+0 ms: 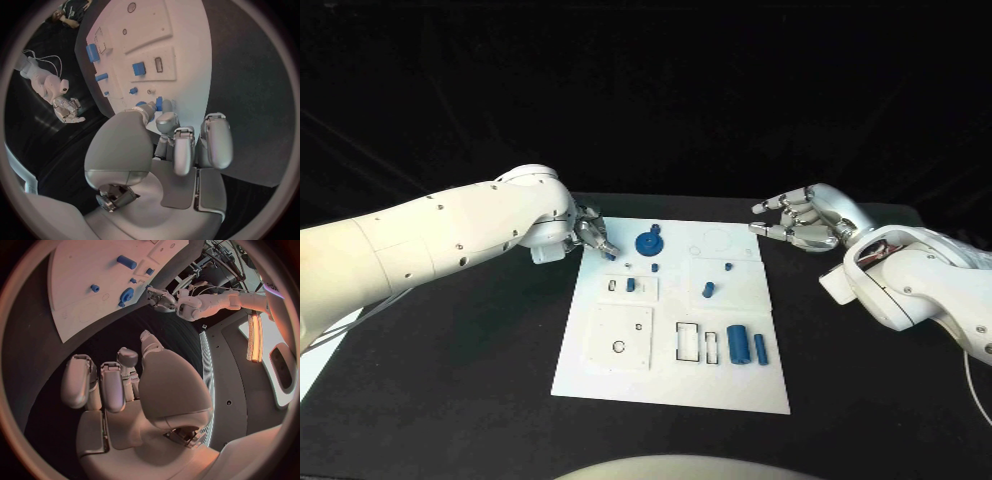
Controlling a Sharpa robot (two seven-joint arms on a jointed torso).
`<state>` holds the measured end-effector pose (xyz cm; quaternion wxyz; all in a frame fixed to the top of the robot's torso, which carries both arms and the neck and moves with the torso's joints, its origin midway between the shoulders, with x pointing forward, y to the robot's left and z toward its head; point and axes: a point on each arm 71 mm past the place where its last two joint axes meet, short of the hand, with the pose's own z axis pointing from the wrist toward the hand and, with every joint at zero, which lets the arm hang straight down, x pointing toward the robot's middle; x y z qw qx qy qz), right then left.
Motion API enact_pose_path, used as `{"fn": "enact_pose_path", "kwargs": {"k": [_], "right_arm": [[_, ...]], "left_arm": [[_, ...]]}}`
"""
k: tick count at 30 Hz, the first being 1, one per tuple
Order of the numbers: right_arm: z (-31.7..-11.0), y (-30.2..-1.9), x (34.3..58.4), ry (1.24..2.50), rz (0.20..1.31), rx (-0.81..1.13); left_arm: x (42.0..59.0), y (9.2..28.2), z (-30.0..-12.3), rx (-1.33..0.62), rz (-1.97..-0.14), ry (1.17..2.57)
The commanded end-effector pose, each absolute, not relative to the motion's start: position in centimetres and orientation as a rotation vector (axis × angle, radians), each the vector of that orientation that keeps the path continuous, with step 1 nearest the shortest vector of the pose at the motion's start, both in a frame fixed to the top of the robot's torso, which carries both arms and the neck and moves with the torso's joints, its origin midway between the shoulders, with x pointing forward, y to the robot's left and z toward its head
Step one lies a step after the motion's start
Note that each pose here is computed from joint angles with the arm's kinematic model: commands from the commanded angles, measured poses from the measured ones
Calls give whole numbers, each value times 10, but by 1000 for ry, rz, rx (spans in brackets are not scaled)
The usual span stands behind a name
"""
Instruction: Assemble the parts on the task board
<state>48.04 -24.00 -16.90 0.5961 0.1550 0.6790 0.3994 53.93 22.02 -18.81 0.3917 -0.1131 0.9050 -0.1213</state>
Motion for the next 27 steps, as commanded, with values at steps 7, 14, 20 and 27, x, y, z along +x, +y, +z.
{"fn": "enact_pose_path", "kwargs": {"k": [7,14,20,27], "right_arm": [[-170,-241,480,1588,926,354],[-170,-241,480,1590,926,355],[-170,-241,480,1590,926,354],[-170,-240,480,1591,928,353]], "left_arm": [[515,216,-190,-253,-326,2129],[503,214,-197,-205,-317,2129],[496,213,-204,-185,-314,2147],[492,216,-207,-164,-300,2177]]}}
